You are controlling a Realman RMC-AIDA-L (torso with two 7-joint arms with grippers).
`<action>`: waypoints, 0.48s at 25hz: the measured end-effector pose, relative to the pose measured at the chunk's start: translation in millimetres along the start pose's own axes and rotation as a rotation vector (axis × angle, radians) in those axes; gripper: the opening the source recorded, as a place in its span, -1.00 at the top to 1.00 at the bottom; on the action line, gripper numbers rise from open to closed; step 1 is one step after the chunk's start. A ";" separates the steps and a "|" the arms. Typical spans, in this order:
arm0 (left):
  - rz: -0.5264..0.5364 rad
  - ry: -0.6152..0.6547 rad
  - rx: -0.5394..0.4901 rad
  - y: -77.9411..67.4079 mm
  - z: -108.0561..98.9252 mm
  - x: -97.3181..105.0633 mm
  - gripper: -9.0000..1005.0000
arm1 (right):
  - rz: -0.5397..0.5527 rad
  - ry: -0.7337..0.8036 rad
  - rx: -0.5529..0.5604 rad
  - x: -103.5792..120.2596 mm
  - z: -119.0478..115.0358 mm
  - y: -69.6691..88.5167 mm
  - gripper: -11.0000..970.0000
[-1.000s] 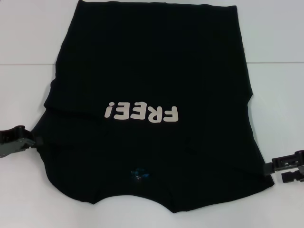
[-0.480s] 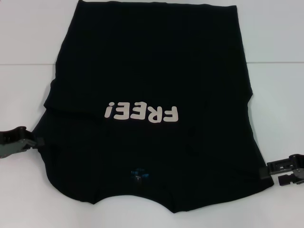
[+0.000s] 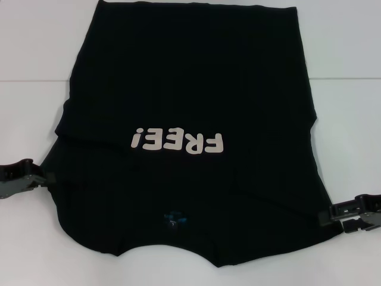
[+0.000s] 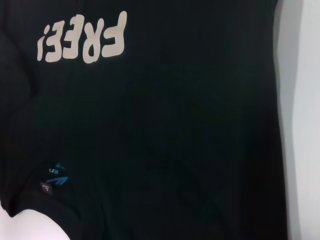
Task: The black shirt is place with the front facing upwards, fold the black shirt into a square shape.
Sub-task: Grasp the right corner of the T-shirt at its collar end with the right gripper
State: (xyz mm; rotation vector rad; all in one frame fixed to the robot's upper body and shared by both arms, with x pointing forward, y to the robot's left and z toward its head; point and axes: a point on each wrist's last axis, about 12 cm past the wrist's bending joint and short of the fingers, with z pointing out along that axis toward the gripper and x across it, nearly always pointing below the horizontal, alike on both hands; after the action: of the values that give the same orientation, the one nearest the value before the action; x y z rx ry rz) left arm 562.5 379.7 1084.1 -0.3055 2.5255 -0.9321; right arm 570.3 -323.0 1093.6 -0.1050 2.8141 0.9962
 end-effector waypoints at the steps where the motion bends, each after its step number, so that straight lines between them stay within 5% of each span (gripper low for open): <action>1: 0.000 0.000 0.000 0.0 0.0 0.0 0.91 | 0.000 -0.001 0.000 -0.1 0.0 0.0 -0.88; 12: 0.003 0.001 0.001 -0.4 -0.4 -0.7 0.91 | -0.004 0.000 -0.007 -0.8 4.3 3.1 -0.88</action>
State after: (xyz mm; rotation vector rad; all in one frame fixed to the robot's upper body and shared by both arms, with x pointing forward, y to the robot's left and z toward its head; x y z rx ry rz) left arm 562.9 379.8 1084.8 -0.3010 2.5255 -0.9320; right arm 571.2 -317.8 1092.4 -0.1110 2.8100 1.0050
